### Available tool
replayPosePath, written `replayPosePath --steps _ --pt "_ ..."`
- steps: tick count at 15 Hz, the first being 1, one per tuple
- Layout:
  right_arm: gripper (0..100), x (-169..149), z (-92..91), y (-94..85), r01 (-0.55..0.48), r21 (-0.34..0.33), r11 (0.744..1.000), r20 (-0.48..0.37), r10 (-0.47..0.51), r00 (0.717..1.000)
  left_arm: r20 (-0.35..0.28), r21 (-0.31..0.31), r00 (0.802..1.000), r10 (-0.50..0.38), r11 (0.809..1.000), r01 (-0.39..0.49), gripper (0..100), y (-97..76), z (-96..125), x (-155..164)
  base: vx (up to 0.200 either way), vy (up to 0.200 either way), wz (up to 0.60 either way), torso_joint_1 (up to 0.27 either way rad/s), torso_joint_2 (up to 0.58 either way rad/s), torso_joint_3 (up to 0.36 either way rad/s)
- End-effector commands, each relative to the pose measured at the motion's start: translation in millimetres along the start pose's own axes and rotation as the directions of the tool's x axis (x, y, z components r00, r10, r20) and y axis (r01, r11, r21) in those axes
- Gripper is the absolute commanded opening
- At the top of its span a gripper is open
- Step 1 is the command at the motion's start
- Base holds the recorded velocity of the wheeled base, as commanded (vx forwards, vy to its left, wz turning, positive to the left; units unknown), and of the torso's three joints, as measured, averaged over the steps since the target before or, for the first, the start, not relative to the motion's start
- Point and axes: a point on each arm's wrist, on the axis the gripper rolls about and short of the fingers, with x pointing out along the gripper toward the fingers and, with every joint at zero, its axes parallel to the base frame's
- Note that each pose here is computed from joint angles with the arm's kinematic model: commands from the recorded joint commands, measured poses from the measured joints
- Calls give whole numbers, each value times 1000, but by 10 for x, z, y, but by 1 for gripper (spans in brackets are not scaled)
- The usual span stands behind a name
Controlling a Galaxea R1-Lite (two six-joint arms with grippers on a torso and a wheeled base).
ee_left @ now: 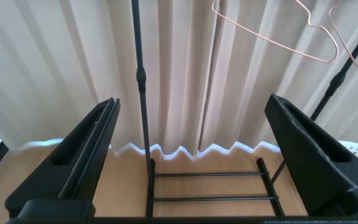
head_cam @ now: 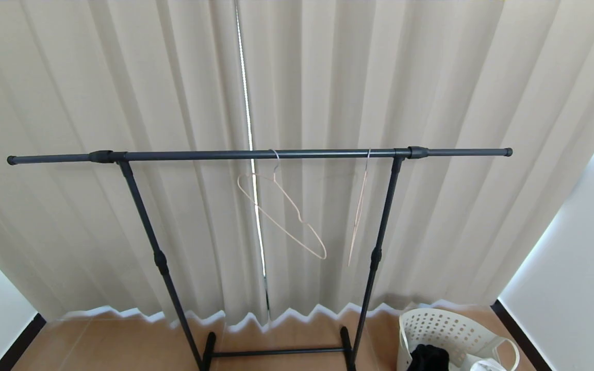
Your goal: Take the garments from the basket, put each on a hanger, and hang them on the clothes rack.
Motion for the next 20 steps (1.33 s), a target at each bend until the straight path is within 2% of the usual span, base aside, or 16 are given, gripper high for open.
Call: replayPosePath --steps 1,12,14,16,20 --pt "100 1 1 0 -3 -3 1000 -1 3 1000 0 0 1000 1 1000 -1 100 0 0 0 0 0 0 0 0 0" --pt "100 2 -3 0 0 -1 1000 -3 0 1000 0 0 1000 1 1000 -1 100 0 0 0 0 0 0 0 0 0" --pt "100 2 -3 -1 2 -1 1000 -3 -2 1000 -3 10 1000 -7 1000 7 100 -2 -1 1 0 0 0 0 0 0" --pt "100 1 1 0 0 -3 1000 -1 0 1000 1 -6 999 -44 999 44 100 -10 7 -3 0 0 0 0 0 0" --pt "100 1 -1 1 -5 -4 1000 -2 5 1000 3 -6 999 -44 999 44 100 -10 8 -3 0 0 0 0 0 0"
